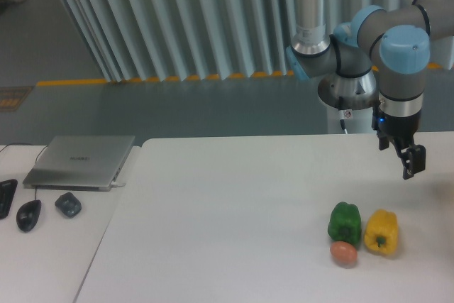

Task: Place the yellow pepper in a basket
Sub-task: 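Move the open gripper down toward the yellow bell pepper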

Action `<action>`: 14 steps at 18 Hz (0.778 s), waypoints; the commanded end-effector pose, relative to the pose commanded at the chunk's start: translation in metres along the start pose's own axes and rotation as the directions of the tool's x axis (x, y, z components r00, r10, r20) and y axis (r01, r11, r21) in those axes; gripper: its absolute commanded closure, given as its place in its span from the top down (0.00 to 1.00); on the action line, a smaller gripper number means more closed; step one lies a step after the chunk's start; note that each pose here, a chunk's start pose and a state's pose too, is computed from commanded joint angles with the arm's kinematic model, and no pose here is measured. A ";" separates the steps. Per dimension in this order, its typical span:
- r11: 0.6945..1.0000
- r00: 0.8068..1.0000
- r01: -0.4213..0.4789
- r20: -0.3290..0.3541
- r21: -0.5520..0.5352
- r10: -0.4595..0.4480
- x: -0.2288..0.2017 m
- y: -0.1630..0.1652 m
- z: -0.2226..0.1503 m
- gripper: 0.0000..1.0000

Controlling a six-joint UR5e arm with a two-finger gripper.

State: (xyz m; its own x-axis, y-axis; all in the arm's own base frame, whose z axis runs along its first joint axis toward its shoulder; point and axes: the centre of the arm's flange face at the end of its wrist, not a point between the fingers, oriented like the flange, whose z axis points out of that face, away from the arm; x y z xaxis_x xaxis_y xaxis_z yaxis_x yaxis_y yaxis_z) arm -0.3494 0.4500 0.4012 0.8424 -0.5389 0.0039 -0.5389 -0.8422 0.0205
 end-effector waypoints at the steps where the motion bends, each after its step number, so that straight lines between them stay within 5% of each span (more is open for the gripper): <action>1: 1.000 1.000 0.000 0.000 0.001 0.000 0.000 0.000 0.000 1.00; 7: 0.997 0.997 0.075 -0.024 0.007 -0.075 0.005 -0.022 0.013 1.00; 14: 0.995 0.993 0.090 0.078 0.033 -0.092 0.001 -0.026 0.017 1.00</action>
State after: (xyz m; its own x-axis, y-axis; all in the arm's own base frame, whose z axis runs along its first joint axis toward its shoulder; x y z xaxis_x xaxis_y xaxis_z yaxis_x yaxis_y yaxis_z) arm -0.3346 0.4707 0.3836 0.8854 -0.4586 -0.0757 -0.4608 -0.8874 -0.0124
